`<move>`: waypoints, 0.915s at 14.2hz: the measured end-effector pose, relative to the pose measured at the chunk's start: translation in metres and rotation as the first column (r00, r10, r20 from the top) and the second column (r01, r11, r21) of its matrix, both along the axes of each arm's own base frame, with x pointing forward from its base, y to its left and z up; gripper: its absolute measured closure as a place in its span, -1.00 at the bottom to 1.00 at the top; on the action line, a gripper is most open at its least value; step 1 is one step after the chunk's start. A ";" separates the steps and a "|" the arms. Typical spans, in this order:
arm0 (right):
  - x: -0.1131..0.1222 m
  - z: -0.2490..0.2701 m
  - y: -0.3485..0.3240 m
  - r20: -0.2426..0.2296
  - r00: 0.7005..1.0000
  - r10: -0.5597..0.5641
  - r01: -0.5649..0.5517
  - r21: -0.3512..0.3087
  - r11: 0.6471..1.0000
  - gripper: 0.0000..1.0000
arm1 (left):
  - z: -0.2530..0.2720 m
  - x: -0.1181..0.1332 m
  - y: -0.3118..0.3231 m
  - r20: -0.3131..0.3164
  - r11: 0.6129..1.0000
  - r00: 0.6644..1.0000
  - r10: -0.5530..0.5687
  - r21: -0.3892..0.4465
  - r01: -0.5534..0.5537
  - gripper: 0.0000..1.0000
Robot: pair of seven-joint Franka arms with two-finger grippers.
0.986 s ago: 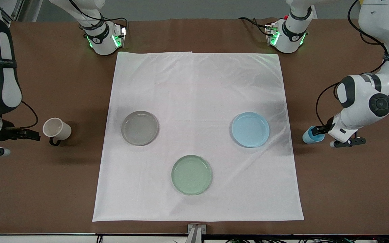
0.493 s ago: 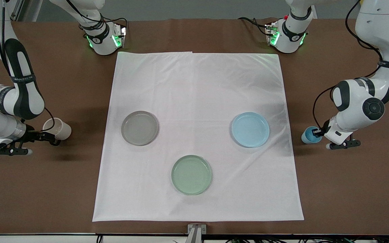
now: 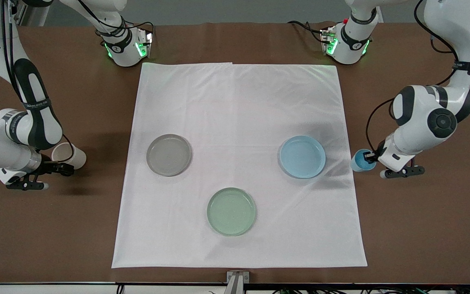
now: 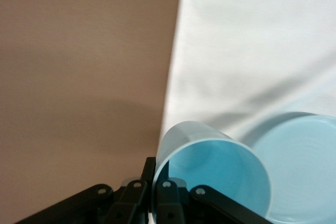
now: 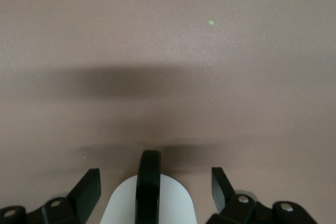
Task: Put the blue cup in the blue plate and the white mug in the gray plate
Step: 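Grasp the blue cup with the left gripper while the right gripper grasps the mug, then carry the blue cup onto the blue plate and open the left gripper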
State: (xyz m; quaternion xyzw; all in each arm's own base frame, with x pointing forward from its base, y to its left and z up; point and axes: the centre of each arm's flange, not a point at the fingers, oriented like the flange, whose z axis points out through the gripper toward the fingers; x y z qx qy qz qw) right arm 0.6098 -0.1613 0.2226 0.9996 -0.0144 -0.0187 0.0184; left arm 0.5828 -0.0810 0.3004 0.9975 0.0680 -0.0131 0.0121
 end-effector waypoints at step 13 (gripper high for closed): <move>0.001 -0.008 0.001 0.003 1.000 -0.003 0.002 0.004 1.000 0.30 | -0.077 -0.038 -0.165 -0.057 0.985 0.985 0.160 -0.051 -0.163 0.50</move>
